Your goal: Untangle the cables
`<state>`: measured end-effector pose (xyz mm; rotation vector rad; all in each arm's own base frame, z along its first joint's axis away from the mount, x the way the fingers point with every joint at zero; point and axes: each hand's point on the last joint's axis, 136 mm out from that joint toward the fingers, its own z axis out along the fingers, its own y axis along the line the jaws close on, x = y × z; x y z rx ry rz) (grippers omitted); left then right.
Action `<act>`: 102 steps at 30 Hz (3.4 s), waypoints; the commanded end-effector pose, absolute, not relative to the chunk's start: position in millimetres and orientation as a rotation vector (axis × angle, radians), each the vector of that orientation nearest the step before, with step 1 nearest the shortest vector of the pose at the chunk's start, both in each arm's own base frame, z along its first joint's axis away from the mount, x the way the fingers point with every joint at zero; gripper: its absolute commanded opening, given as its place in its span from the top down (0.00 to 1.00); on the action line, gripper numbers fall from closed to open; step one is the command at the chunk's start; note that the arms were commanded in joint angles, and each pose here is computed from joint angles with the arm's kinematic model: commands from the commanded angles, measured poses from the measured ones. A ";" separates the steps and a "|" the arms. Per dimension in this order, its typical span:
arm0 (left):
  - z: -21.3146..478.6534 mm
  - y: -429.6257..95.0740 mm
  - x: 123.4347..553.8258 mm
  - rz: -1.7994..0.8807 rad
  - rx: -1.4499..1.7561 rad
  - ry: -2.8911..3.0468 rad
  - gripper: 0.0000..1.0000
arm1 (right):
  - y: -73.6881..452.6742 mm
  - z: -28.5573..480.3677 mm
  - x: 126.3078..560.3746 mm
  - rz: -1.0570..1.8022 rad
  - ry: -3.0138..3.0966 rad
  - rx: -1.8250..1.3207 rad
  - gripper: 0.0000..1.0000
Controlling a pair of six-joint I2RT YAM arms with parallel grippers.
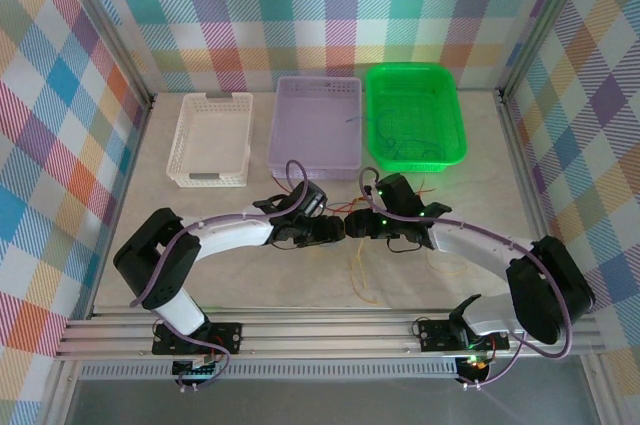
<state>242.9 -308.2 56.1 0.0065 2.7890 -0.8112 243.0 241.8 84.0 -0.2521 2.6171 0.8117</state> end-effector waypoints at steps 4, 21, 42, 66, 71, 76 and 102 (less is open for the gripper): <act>76.8 -324.5 239.1 -0.909 0.065 2.760 0.30 | 241.5 85.6 240.7 0.817 2.600 -0.240 0.38; 72.8 -345.0 235.8 -1.015 0.057 2.781 0.65 | 235.1 77.1 236.7 0.804 2.604 -0.194 0.41; 56.1 -337.9 233.5 -0.921 0.069 2.834 0.85 | 234.4 69.6 235.1 0.799 2.624 -0.178 0.66; 36.7 -329.9 236.6 -0.835 0.065 2.854 1.00 | 192.6 301.1 212.2 0.758 2.230 -0.392 1.00; 80.3 -336.4 243.2 -0.949 0.091 2.720 0.97 | 198.3 326.5 205.1 0.812 2.189 -0.451 1.00; 137.6 -333.6 244.7 -1.080 0.124 2.515 0.41 | 203.2 331.0 199.6 0.861 2.175 -0.478 1.00; 233.8 -313.0 198.4 -1.380 0.354 2.074 0.05 | 190.8 351.2 209.8 0.846 2.100 -0.321 1.00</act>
